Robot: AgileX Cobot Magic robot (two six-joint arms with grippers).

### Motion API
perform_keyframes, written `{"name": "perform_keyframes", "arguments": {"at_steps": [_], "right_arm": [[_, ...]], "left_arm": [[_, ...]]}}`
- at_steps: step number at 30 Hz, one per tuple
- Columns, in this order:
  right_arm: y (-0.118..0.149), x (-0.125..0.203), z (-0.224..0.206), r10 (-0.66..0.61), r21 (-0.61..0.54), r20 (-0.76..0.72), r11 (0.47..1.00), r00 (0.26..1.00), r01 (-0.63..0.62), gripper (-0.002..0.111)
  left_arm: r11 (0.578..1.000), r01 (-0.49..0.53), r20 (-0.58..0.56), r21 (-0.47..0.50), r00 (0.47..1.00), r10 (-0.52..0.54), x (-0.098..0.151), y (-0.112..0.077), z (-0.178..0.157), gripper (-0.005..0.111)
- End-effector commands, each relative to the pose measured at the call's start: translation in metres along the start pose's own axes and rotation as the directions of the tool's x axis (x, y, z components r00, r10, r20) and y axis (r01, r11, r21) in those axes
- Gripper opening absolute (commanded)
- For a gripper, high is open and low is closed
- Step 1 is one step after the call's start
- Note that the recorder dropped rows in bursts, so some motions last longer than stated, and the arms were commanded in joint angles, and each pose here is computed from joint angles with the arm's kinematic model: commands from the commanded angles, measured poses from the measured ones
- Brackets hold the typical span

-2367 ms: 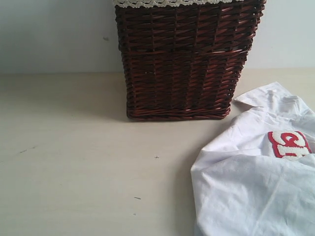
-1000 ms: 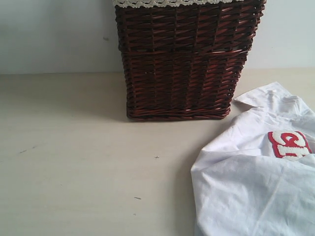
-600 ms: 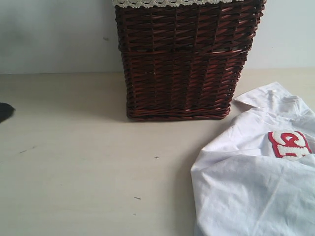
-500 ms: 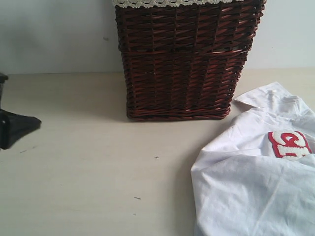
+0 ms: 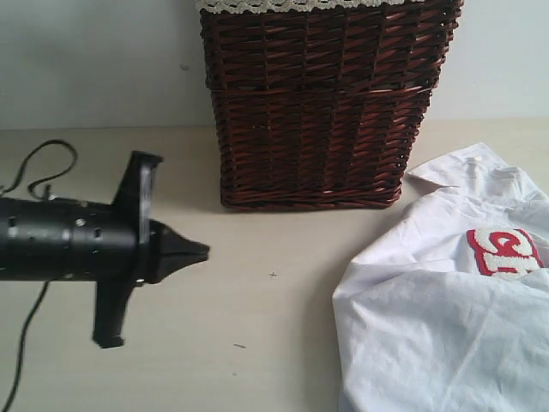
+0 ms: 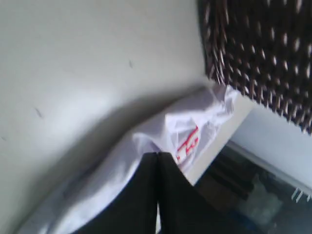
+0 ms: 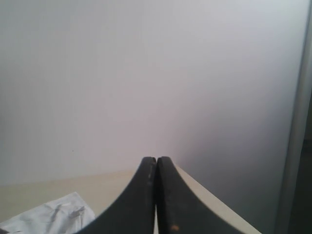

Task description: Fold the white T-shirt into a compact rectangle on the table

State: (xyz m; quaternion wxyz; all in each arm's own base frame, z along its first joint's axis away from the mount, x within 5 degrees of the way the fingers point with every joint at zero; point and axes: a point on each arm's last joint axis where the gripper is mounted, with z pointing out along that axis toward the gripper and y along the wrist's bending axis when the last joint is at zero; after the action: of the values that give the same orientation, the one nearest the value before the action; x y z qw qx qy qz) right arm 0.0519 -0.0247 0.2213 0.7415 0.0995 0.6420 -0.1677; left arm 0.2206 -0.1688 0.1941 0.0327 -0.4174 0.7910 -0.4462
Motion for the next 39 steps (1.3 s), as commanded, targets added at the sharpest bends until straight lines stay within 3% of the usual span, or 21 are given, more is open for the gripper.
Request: {"name": "perform_keyframes", "arguments": {"at_steps": [1, 4, 6, 10, 13, 15, 18, 20, 23, 26, 27, 28, 33, 39], "right_arm": [[0.0, 0.001, 0.0, -0.007, -0.003, -0.005, 1.0, 1.0, 0.007, 0.0], [0.0, 0.001, 0.0, -0.007, -0.003, -0.005, 1.0, 1.0, 0.007, 0.0], [0.0, 0.001, 0.0, -0.007, -0.003, -0.005, 1.0, 1.0, 0.007, 0.0], [0.0, 0.001, 0.0, -0.007, -0.003, -0.005, 1.0, 1.0, 0.007, 0.0], [0.0, 0.001, 0.0, -0.009, -0.003, -0.005, 1.0, 1.0, 0.009, 0.0], [0.0, 0.001, 0.0, -0.009, -0.003, -0.005, 1.0, 1.0, 0.009, 0.0], [0.0, 0.001, 0.0, -0.007, -0.003, -0.005, 1.0, 1.0, 0.007, 0.0], [0.0, 0.001, 0.0, -0.007, -0.003, -0.005, 1.0, 1.0, 0.007, 0.0], [0.0, 0.001, 0.0, -0.007, -0.003, -0.005, 1.0, 1.0, 0.007, 0.0], [0.0, 0.001, 0.0, -0.007, -0.003, -0.005, 1.0, 1.0, 0.007, 0.0], [0.0, 0.001, 0.0, -0.007, -0.003, -0.005, 1.0, 1.0, 0.007, 0.0], [0.0, 0.001, 0.0, -0.007, -0.003, -0.005, 1.0, 1.0, 0.007, 0.0], [0.0, 0.001, 0.0, -0.007, -0.003, -0.005, 1.0, 1.0, 0.007, 0.0], [0.0, 0.001, 0.0, -0.007, -0.003, -0.005, 1.0, 1.0, 0.007, 0.0]], "left_arm": [[1.0, -0.013, -0.131, 0.001, 0.991, 0.013, 0.049, -0.021, 0.024, 0.0], [1.0, 0.025, -0.135, -0.012, 0.99, -0.027, 0.075, -0.029, 0.043, 0.0], [0.999, 0.05, -0.07, -0.013, 0.996, -0.051, 0.083, -0.03, 0.053, 0.0], [1.0, -0.027, 0.137, -0.015, 0.99, 0.029, 0.083, -0.022, 0.065, 0.0], [0.995, -0.08, 0.14, -0.052, 0.986, 0.086, 0.084, -0.014, 0.072, 0.0], [0.994, -0.073, 0.071, -0.081, 0.994, 0.079, 0.089, -0.007, 0.079, 0.0], [0.99, 0.044, -0.012, -0.13, 0.999, -0.046, 0.101, 0.004, 0.087, 0.0], [0.964, 0.2, -0.042, -0.176, 0.977, -0.21, 0.112, 0.012, 0.09, 0.0], [0.867, 0.413, -0.065, -0.28, 0.893, -0.446, 0.132, 0.027, 0.094, 0.0], [0.666, 0.644, 0.004, -0.377, 0.72, -0.694, 0.156, 0.042, 0.093, 0.0], [0.616, 0.69, 0.039, -0.379, 0.677, -0.735, 0.161, 0.047, 0.093, 0.0], [0.594, 0.715, 0.067, -0.368, 0.658, -0.75, 0.165, 0.052, 0.094, 0.0], [0.623, 0.705, 0.144, -0.338, 0.693, -0.707, 0.171, 0.076, 0.105, 0.002], [0.647, 0.621, 0.116, -0.442, 0.755, -0.646, 0.174, 0.092, 0.113, 0.038]]}}
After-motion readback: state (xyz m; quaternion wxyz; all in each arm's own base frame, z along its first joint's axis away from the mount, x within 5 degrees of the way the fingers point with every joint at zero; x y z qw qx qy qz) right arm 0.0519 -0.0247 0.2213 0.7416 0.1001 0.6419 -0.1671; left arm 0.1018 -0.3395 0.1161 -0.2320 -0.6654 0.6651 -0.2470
